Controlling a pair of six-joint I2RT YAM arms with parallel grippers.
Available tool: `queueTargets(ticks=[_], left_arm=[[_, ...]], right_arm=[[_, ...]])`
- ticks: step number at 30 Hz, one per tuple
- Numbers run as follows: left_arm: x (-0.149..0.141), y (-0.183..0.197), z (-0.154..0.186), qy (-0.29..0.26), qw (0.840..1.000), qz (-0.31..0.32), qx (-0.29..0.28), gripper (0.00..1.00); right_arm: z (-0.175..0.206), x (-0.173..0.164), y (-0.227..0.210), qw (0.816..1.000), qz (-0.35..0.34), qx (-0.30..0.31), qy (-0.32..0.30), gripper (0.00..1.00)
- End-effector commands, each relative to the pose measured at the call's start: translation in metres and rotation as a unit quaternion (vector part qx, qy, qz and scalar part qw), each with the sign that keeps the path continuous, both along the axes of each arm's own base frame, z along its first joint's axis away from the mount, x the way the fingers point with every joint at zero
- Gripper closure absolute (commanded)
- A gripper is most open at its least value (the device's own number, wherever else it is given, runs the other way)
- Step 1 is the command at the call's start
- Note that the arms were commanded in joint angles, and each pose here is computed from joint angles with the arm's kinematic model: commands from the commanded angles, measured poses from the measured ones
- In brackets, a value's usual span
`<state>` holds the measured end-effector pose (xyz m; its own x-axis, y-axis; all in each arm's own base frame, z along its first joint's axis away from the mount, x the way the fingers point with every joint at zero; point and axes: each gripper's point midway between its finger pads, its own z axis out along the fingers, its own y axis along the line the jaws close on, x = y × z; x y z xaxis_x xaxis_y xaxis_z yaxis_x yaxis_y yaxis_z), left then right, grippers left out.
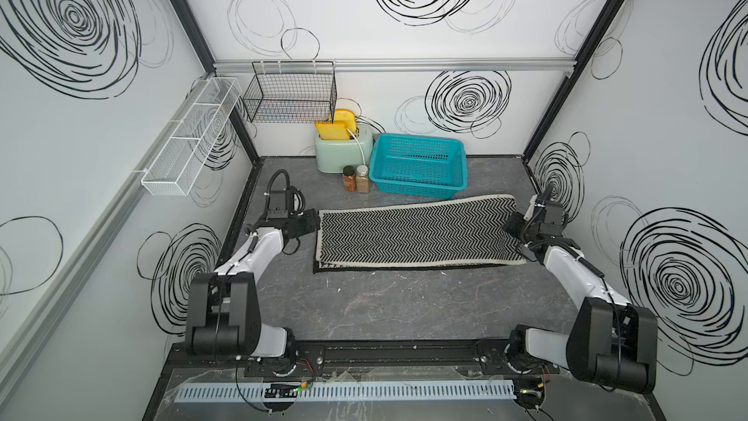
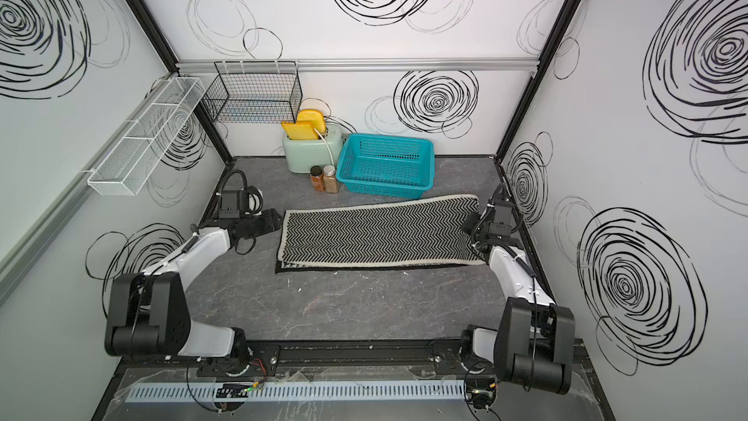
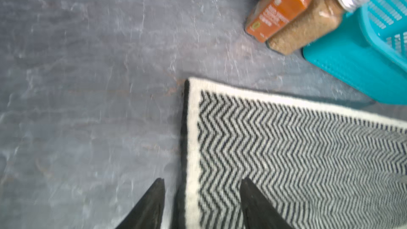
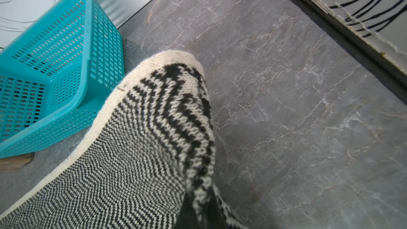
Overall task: Roll up the scarf and place it into the basket
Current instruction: Flatten out the scarf at the center of the board.
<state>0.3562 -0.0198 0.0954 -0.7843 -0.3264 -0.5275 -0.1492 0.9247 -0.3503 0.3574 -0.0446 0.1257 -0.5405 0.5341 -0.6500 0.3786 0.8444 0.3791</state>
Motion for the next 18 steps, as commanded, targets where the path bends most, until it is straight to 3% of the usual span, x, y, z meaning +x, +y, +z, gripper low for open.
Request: queueTargets(ticks=[1,10,18], left_arm=[[-0.039,-0.01,-0.033,0.06,0.998,-0.016,-0.022,0.42],[-0.044,-0.036,-0.057,0.075,0.994,-0.045,-0.066,0.5],[-0.055,-0.042,-0.051,0.078,0.993,-0.055,-0.073,0.77]], right_arm=[[0.009,0.002,0.0,1.0,-0.008,-0.007,-0.022,1.0],[0.016,0.009,0.013,0.999,0.012,-0.013,-0.03,1.0],[0.01,0.004,0.016,0.999,0.009,-0.008,-0.03,1.0]])
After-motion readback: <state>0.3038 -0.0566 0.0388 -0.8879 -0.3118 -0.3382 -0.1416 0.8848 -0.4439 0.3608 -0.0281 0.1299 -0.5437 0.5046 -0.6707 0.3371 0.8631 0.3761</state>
